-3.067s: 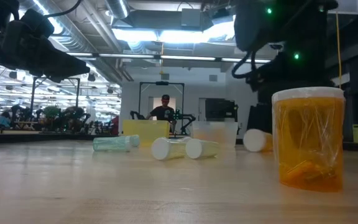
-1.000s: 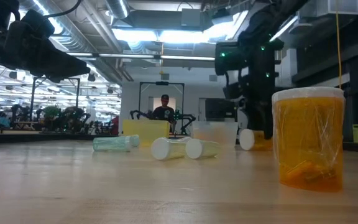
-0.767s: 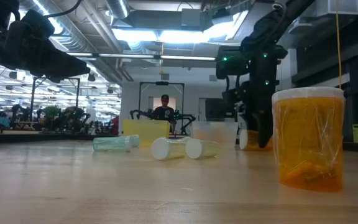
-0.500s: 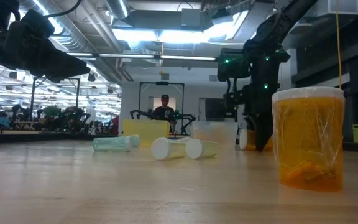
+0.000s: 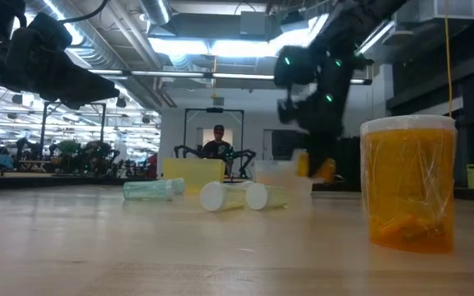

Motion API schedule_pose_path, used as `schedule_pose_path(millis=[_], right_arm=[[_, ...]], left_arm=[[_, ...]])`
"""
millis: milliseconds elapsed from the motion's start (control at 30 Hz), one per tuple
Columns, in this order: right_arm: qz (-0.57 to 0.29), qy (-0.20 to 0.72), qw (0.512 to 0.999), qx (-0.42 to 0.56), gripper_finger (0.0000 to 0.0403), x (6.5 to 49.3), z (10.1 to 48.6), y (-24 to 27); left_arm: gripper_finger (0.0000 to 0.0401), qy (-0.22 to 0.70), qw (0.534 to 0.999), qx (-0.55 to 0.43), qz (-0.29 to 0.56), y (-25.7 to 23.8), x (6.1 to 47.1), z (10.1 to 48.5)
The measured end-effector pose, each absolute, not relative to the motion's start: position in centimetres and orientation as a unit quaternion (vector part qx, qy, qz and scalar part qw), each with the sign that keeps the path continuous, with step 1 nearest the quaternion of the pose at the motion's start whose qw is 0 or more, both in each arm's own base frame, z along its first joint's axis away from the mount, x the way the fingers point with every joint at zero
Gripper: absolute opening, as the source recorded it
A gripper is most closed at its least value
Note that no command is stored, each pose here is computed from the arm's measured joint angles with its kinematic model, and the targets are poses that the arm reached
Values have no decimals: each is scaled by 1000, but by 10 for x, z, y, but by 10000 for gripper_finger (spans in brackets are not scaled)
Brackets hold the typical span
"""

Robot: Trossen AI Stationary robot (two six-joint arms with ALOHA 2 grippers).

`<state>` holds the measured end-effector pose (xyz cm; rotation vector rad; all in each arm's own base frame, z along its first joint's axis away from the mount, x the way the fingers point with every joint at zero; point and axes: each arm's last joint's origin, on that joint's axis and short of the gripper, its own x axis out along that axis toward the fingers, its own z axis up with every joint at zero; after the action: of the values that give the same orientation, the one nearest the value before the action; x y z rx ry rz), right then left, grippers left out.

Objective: Pick and place medicine bottles into bin by pill shape (circle, oval)
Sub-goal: Put the orange capsule bottle into the transparent bin

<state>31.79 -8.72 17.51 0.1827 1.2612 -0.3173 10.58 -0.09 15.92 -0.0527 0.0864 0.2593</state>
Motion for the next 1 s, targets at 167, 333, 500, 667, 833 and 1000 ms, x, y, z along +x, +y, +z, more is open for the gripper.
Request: schedule_pose_path(millis=[167, 333, 500, 667, 833, 1000], right_arm=[[-203, 535, 820, 4, 181, 339, 215, -103], [-285, 486, 826, -13, 181, 342, 242, -134], [-288, 462, 838, 28, 191, 340, 245, -149], [-304, 464, 831, 45, 234, 334, 244, -159], [-289, 471, 831, 61, 266, 333, 243, -158], [-229, 518, 814, 129, 271, 328, 239, -143]], left_arm=[[149, 43, 990, -26, 130, -1, 106, 159], [149, 43, 990, -26, 129, -1, 106, 159], [149, 43, 990, -26, 129, -1, 106, 159], [149, 43, 990, -26, 129, -1, 106, 159], [149, 43, 990, -26, 129, -1, 106, 159], [149, 43, 990, -26, 129, -1, 106, 159]])
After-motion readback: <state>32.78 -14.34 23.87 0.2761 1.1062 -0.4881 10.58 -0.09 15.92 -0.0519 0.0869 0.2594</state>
